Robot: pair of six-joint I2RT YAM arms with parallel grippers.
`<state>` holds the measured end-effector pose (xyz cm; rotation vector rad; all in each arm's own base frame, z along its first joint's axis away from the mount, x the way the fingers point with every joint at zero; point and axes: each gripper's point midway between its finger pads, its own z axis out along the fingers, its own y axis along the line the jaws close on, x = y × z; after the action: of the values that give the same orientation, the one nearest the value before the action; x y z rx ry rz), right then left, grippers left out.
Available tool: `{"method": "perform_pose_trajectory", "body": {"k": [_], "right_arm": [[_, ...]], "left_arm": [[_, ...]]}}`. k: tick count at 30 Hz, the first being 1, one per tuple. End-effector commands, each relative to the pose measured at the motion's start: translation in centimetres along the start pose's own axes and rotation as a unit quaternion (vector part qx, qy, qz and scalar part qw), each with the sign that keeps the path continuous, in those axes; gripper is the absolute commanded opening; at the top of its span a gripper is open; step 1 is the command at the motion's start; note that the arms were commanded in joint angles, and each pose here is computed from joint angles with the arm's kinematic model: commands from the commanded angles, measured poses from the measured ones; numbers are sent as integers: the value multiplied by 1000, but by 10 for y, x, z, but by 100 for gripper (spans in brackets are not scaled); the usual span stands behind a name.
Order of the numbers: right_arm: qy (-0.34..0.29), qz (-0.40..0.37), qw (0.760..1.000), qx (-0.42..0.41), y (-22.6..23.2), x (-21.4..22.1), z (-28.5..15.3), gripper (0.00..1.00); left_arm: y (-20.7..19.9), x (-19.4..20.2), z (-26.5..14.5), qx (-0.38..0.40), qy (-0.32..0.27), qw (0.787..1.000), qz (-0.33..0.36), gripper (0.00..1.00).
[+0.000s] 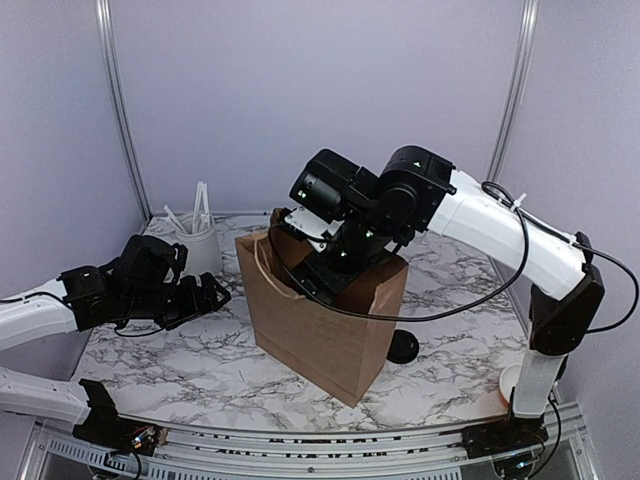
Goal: Pack the takeout coffee
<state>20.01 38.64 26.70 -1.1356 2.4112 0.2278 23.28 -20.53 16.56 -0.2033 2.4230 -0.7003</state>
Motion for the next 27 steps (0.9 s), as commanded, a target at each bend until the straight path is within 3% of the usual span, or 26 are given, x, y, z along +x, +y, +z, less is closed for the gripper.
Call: {"method": "perform_pose_trajectory", "body": {"k": [1,27], "right_arm": [[-48,16,999,3,-1,-24,-14,92],[-259,37,964,-37,-14,-109,-92,93]], "left_arm": [[-1,-6,-3,-7,-5,1000,6,96],[-15,-25,-15,1,-27,1000,9,96]]}}
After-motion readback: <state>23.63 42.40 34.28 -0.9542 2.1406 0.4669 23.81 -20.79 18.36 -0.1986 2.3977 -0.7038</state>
